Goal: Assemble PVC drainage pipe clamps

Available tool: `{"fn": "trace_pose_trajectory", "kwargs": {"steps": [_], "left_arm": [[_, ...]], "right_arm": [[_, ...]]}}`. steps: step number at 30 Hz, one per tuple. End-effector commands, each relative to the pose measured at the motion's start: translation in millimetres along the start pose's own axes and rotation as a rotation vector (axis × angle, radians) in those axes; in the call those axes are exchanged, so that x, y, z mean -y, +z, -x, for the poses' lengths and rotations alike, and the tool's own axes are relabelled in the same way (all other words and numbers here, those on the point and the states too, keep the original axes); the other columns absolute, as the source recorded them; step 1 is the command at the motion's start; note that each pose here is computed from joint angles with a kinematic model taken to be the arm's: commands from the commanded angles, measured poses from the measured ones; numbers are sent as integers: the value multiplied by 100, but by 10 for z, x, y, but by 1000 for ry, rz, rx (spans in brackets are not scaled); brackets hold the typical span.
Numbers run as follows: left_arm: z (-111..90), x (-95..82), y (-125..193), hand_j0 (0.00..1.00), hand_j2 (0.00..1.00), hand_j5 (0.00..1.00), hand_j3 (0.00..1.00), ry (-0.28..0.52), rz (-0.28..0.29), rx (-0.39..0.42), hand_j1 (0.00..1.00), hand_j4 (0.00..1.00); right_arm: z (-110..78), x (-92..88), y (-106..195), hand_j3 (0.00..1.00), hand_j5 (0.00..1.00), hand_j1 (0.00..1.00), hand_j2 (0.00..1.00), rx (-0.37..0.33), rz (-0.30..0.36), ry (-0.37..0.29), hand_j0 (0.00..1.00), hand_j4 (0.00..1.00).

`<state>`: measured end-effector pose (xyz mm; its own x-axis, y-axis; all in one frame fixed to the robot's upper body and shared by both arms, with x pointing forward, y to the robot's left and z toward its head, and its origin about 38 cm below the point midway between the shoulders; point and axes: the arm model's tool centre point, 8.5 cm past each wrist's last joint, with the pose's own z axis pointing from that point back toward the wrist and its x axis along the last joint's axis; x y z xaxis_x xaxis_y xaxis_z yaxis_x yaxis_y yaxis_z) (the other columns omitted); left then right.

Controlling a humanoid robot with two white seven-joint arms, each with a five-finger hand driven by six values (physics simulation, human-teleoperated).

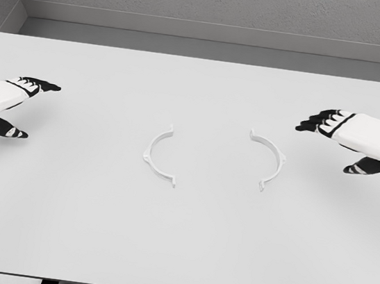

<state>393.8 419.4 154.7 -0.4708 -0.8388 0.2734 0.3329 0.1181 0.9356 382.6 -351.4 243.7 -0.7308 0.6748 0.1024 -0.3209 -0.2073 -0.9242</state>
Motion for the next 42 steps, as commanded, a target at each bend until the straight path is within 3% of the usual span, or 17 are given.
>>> {"fn": "trace_pose_trajectory", "kwargs": {"steps": [1, 5, 9, 12, 13, 15, 16, 18, 22, 24, 28, 37, 42], "left_arm": [[-4, -8, -1, 100, 100, 100, 100, 4, -5, 1, 100, 100], [-72, 26, -94, 100, 100, 100, 100, 3, -14, 15, 100, 100], [-465, 21, -328, 100, 100, 100, 100, -45, -50, 104, 100, 100], [-996, -19, -515, 100, 100, 100, 100, -120, -108, 206, 100, 100], [-1045, -16, -540, 100, 100, 100, 100, -117, -120, 213, 100, 100], [-1105, -16, -569, 100, 100, 100, 100, -115, -132, 224, 100, 100], [-1142, -14, -579, 100, 100, 100, 100, -156, -120, 218, 100, 100], [-1257, 24, -661, 100, 100, 100, 100, -168, -130, 226, 100, 100], [-1358, 92, -757, 100, 100, 100, 100, -150, -138, 240, 100, 100], [-1410, 131, -804, 100, 100, 100, 100, -125, -149, 249, 100, 100], [-1505, 265, -826, 100, 100, 100, 100, -82, -152, 264, 100, 100], [-1587, 390, -888, 100, 100, 100, 100, -33, -152, 277, 100, 100], [-1562, 482, -940, 100, 100, 100, 100, -5, -135, 270, 100, 100]], "right_arm": [[-34, 23, -9, 100, 100, 100, 100, 4, 3, 2, 100, 100], [-40, 32, -10, 100, 100, 100, 100, 8, 5, 4, 100, 100], [-56, 15, -46, 100, 100, 100, 100, 15, 9, -6, 100, 100], [-38, -55, -88, 100, 100, 100, 100, -4, 0, -39, 100, 100], [3, -82, -105, 100, 100, 100, 100, -43, -7, -71, 100, 100], [22, -181, -204, 100, 100, 100, 100, -50, -6, -120, 100, 100], [37, -220, -258, 100, 100, 100, 100, -43, 4, -133, 100, 100], [10, -219, -333, 100, 100, 100, 100, -30, 23, -146, 100, 100], [30, -312, -489, 100, 100, 100, 100, -26, 47, -204, 100, 100], [23, -281, -576, 100, 100, 100, 100, -47, 37, -148, 100, 100], [120, -272, -748, 100, 100, 100, 100, -60, 64, -188, 100, 100], [169, -501, -970, 100, 100, 100, 100, -65, 20, -245, 100, 100], [205, -506, -1079, 100, 100, 100, 100, -72, 15, -252, 100, 100]]}}
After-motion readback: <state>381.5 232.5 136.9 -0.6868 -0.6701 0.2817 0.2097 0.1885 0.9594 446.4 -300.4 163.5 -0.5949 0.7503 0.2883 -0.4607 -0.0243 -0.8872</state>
